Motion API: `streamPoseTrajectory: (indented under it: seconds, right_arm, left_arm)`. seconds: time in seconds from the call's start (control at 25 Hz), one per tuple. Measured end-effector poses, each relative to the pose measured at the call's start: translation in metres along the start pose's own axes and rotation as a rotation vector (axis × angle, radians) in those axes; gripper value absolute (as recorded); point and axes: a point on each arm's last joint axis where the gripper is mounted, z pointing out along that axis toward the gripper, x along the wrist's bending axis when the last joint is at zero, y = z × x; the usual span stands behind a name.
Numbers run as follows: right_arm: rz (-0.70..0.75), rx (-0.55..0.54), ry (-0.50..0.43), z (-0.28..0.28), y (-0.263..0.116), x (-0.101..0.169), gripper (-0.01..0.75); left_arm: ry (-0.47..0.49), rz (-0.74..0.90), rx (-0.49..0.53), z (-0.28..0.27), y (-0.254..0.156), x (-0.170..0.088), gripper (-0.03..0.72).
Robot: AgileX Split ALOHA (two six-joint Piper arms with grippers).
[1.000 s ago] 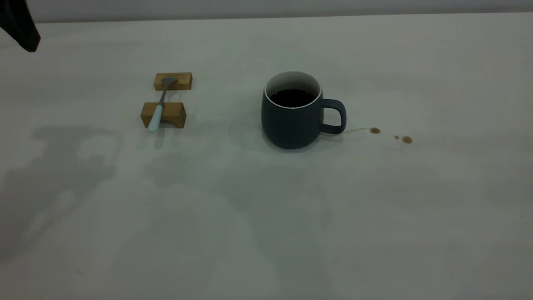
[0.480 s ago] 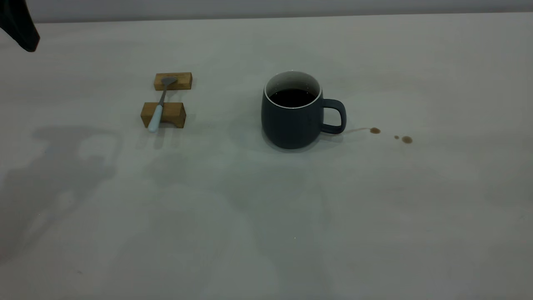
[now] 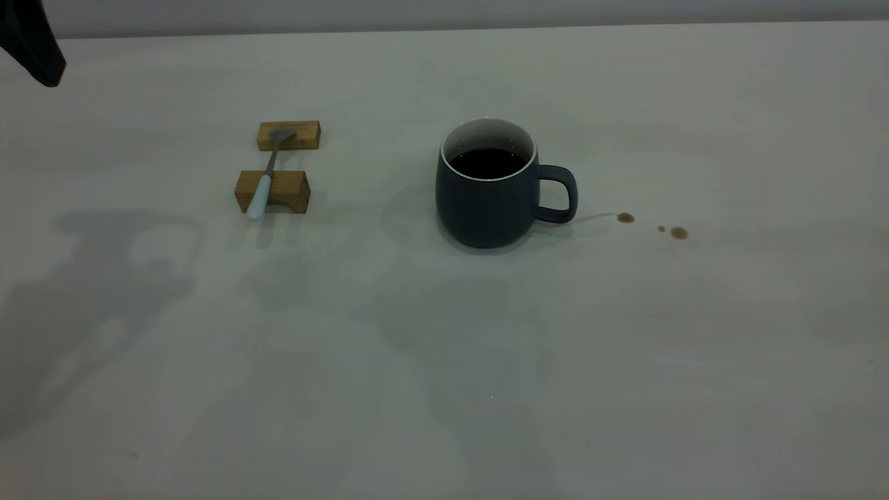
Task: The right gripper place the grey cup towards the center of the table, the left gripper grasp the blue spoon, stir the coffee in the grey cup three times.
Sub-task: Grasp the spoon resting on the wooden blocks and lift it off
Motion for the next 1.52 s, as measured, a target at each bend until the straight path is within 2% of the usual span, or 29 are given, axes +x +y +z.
streamPoseTrajectory:
  seconds: [0.2,0.24,0.32,0.4,0.64,1.28,1.52]
  right_arm:
    - [0.0,0.0,0.0,0.0,0.0,0.0,0.238]
    - [-0.001,0.0,-0.001,0.0,0.0,0.0,0.238]
    - [0.005,-0.001,0.004,0.0,0.0,0.001,0.238]
    - [0.001,-0.002,-0.005,0.0,0.0,0.0,0.238]
    - [0.003,-0.002,0.0,0.0,0.0,0.0,0.238]
    - [0.002,-0.002,-0.002,0.0,0.0,0.0,0.238]
    - [0.002,-0.002,-0.002,0.0,0.0,0.0,0.238]
  left_arm:
    - [0.0,0.0,0.0,0.0,0.0,0.0,0.628]
    - [0.04,0.094,0.075,0.0,0.013,-0.017,0.628]
    - [0.012,0.195,-0.008,0.004,0.045,-0.058,0.626]
    - [-0.002,0.226,0.021,0.007,0.044,-0.074,0.625]
    - [0.022,0.233,0.053,0.006,0.043,-0.071,0.625]
    - [0.034,0.243,0.053,0.007,0.043,-0.07,0.616]
    - [0.038,0.247,0.051,0.026,0.047,-0.071,0.616]
